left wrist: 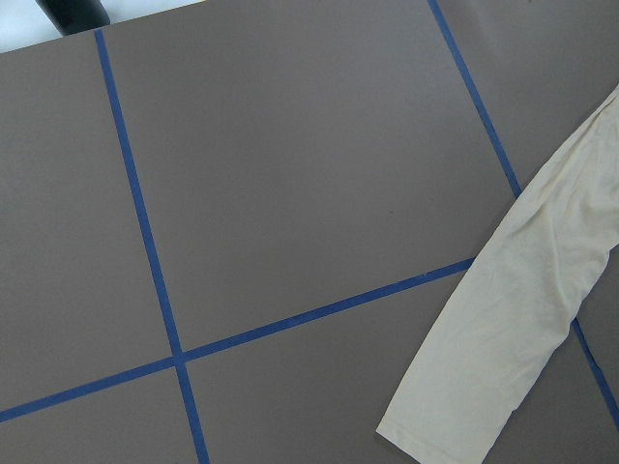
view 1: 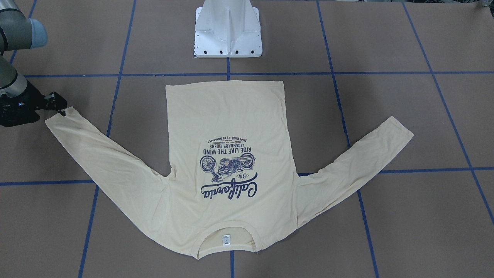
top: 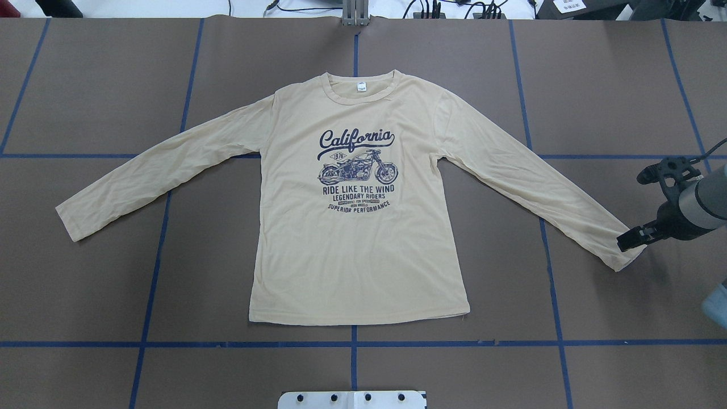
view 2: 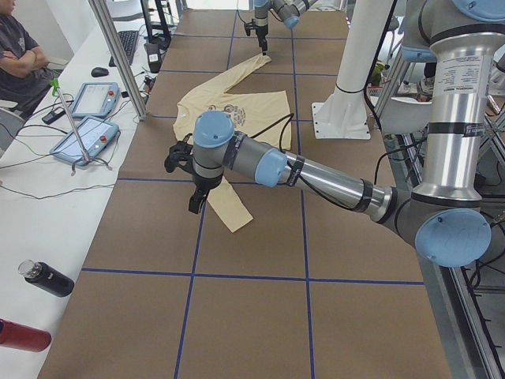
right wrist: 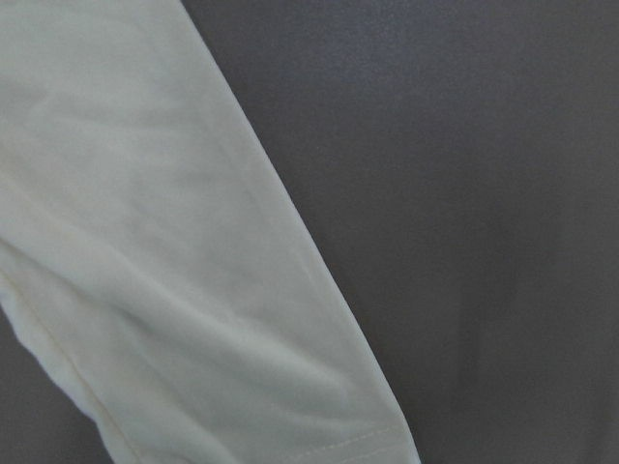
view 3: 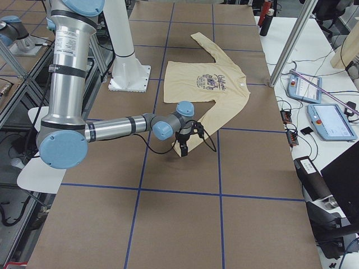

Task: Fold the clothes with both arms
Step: 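Lower the right gripper onto the sleeve cuff and close on it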

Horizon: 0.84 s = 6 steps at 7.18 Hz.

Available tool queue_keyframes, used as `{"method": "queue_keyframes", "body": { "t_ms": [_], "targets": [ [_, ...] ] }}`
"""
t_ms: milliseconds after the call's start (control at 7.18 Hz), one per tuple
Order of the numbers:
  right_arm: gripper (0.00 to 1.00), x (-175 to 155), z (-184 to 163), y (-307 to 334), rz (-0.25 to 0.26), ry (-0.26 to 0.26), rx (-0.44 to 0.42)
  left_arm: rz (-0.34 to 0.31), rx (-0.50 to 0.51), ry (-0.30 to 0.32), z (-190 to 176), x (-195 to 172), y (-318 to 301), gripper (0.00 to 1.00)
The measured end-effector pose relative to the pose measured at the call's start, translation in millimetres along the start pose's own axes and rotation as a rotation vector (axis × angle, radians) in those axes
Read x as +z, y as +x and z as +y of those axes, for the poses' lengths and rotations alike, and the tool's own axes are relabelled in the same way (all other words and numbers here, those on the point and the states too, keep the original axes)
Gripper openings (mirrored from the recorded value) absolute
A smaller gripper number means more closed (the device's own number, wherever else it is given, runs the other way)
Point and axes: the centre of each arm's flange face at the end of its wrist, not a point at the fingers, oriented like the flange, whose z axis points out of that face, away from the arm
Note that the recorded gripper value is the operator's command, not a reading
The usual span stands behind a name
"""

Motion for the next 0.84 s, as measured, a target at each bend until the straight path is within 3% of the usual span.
{"method": "queue_keyframes", "body": {
  "t_ms": [836],
  "targets": [
    [0.95,23,3,-9,0.003,-0.045,-0.032,0.005,0.002,0.006,0,-3,2,1.00]
  ]
}}
